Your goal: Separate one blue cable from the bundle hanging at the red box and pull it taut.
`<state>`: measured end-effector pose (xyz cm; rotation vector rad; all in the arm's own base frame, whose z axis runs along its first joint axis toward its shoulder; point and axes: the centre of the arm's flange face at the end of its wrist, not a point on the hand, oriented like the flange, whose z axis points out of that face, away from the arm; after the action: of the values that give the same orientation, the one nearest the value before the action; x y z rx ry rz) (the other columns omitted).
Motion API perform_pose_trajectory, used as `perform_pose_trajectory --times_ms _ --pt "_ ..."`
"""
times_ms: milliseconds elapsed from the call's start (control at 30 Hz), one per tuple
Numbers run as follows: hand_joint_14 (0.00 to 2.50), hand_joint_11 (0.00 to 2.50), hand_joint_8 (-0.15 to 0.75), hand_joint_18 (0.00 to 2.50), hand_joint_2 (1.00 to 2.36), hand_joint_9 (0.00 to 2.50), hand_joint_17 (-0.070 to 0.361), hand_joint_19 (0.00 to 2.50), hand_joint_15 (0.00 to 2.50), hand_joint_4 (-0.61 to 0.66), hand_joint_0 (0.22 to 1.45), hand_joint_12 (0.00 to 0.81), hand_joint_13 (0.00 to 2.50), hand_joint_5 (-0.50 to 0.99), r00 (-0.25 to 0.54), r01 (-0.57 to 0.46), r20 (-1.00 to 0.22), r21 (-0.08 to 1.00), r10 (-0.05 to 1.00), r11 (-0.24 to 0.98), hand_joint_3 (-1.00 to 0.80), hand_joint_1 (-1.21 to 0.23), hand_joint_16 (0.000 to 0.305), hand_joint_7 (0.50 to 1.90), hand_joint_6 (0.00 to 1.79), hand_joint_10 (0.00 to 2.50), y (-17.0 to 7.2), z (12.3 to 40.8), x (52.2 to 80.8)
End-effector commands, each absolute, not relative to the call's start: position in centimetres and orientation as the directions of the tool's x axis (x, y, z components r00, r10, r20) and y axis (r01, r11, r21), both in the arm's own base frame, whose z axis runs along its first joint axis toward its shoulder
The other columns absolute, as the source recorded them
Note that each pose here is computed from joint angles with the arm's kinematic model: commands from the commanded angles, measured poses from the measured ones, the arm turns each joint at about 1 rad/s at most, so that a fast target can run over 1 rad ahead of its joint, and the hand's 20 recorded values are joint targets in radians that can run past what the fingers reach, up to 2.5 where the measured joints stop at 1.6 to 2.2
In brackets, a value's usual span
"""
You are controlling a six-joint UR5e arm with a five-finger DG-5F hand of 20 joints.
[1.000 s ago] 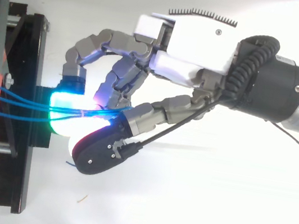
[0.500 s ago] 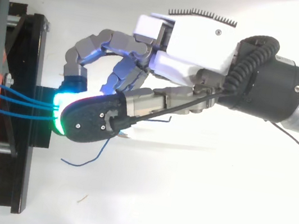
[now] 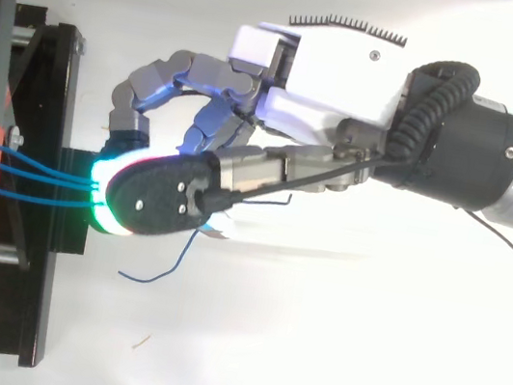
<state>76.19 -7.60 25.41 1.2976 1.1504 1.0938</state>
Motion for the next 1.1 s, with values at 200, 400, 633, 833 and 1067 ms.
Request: perform_pose_trajectory --times_ms 200,400,633,833,1067 --pt "0.00 1.55 0.307 1.03 1.00 1.15 0.117 0.87 1.54 0.08 0.54 0.370 1.26 -0.16 0.125 0.047 -0.005 0.999 0.992 -0.001 -0.46 -0.75 0.052 1.08 0.88 0.26 -7.61 25.33 76.20" --pt "0.01 1.59 0.286 1.01 1.01 1.15 0.111 0.88 1.57 0.06 0.58 0.353 1.25 -0.16 0.125 0.047 -0.005 0.999 0.992 -0.001 -0.40 -0.84 0.050 1.09 0.88 0.23 -7.61 25.33 76.20" --pt "0.01 1.59 0.291 1.01 1.00 1.15 0.110 0.88 1.58 0.06 0.58 0.356 1.25 -0.16 0.133 0.045 -0.005 0.999 0.991 -0.001 -0.44 -0.83 0.049 1.10 0.89 0.25 -7.69 25.45 76.18" --pt "0.00 1.50 0.320 1.04 1.00 1.14 0.119 0.86 1.56 0.09 0.50 0.389 1.27 -0.16 0.133 0.043 -0.004 0.999 0.991 -0.001 -0.50 -0.69 0.053 1.06 0.89 0.36 -7.68 25.46 76.19" --pt "0.01 1.57 0.299 1.01 1.01 1.17 0.110 0.88 1.57 0.07 0.57 0.360 1.26 -0.15 0.133 0.043 -0.004 0.999 0.991 -0.001 -0.41 -0.69 0.049 1.09 0.88 0.22 -7.68 25.46 76.19"
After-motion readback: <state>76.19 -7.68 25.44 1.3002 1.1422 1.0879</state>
